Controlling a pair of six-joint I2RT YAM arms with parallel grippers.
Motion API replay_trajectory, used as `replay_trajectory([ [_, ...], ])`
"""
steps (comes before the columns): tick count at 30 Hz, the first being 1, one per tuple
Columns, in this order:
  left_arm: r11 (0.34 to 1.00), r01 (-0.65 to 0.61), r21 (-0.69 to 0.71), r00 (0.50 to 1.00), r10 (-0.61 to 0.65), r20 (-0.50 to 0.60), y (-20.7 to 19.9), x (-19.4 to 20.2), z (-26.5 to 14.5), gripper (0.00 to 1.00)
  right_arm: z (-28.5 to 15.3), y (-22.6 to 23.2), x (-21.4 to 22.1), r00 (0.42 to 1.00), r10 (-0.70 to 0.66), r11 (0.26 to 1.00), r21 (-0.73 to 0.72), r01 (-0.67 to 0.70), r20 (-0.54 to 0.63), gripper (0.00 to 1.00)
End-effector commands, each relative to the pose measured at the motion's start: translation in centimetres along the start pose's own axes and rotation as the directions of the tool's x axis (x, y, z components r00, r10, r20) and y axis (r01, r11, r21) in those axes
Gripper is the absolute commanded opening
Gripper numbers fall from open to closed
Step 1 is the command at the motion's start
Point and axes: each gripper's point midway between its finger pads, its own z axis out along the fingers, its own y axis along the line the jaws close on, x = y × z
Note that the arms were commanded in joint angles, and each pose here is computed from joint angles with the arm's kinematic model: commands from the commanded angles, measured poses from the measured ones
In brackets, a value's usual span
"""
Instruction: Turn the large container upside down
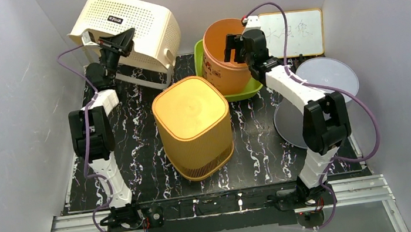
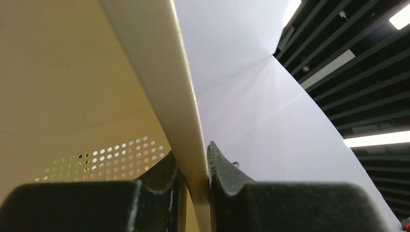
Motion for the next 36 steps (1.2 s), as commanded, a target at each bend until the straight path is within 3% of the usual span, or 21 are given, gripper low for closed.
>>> replay_trajectory([
  [1,0.775,-0.356,0.522,0.926,0.369,0.084,-21.8,2.2,-2.0,0.0,-2.7,0.8,-6.0,0.991,0.009,0.999,-0.037,-0.004,0.131,0.81],
  [5,0.783,-0.385,0.489,0.917,0.386,0.104,-21.5,2.7,-3.7,0.0,-3.8,0.9,-6.9,0.988,0.003,0.999,-0.045,0.004,0.154,0.81],
  [9,0.752,-0.472,0.459,0.867,0.489,0.091,-20.6,4.3,-5.0,0.0,-4.6,1.2,-7.5,0.985,0.005,0.998,-0.065,0.006,0.17,0.81],
  [19,0.761,-0.494,0.421,0.828,0.559,-0.039,-15.6,6.2,-5.7,0.0,-4.9,1.3,-8.4,0.982,0.004,0.998,-0.066,0.009,0.187,0.81],
  [29,0.828,-0.456,0.326,0.854,0.51,-0.1,-8.3,5.9,-5.5,0.0,-4.0,1.1,-8.0,0.984,-0.011,0.998,-0.053,0.021,0.176,0.82],
  [36,0.866,-0.364,0.343,0.902,0.419,-0.101,-7.4,4.6,-3.3,0.0,-3.5,0.7,-7.9,0.984,-0.025,0.999,-0.028,0.03,0.175,0.82],
])
